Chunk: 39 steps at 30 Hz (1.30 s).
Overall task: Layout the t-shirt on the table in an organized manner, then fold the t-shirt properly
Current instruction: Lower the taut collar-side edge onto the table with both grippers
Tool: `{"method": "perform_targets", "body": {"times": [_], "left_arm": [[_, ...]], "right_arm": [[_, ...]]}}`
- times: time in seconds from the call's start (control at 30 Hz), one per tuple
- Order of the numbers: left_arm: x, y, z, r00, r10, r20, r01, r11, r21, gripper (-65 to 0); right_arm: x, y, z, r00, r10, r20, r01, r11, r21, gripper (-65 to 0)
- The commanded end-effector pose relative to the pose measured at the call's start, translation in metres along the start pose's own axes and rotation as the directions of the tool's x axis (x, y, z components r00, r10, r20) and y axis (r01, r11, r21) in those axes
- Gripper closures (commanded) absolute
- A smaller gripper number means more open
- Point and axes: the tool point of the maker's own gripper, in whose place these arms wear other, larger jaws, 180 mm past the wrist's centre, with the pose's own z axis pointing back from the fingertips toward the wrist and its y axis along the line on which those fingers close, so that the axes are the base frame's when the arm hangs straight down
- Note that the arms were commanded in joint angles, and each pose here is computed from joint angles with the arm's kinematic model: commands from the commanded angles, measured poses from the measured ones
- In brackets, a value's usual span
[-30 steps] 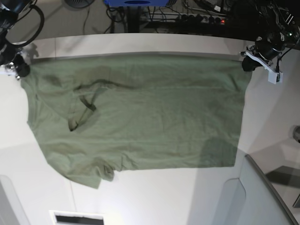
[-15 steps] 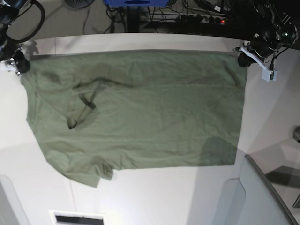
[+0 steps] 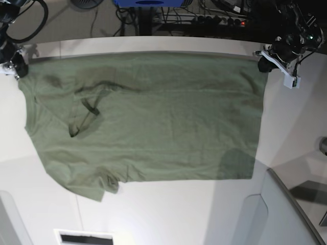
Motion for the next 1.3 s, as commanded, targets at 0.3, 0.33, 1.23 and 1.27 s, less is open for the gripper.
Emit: {"method": "perform_targets", "body": {"times": [0.3, 0.33, 1.23, 1.27], "left_arm": [[-0.004, 0.005, 0.008, 1.000, -0.013, 0.002, 0.013, 1.000, 0.011, 0.0], [-0.004, 0.006, 0.008, 1.000, -0.012, 0.003, 0.012, 1.000, 0.012, 0.0], [-0.001, 0.007, 0.011, 0.998, -0.011, 0.054, 0.010, 1.000, 0.015, 0.0], [-0.001, 0.007, 0.011, 0.998, -0.011, 0.054, 0.010, 1.000, 0.015, 0.0]], "right_arm": [[0.031, -0.017, 0.018, 0.996, -0.014, 0.090, 0.016, 1.000, -0.025, -0.8], [0.028, -0.019, 0.018, 0.997, -0.011, 0.082, 0.013, 0.999, -0.030, -0.8], [0.017, -0.030, 0.023, 0.998, -0.015, 0.064, 0.018, 0.998, -0.053, -0.8], [0.017, -0.030, 0.023, 0.998, -0.015, 0.064, 0.018, 0.998, -0.053, -1.2]]}}
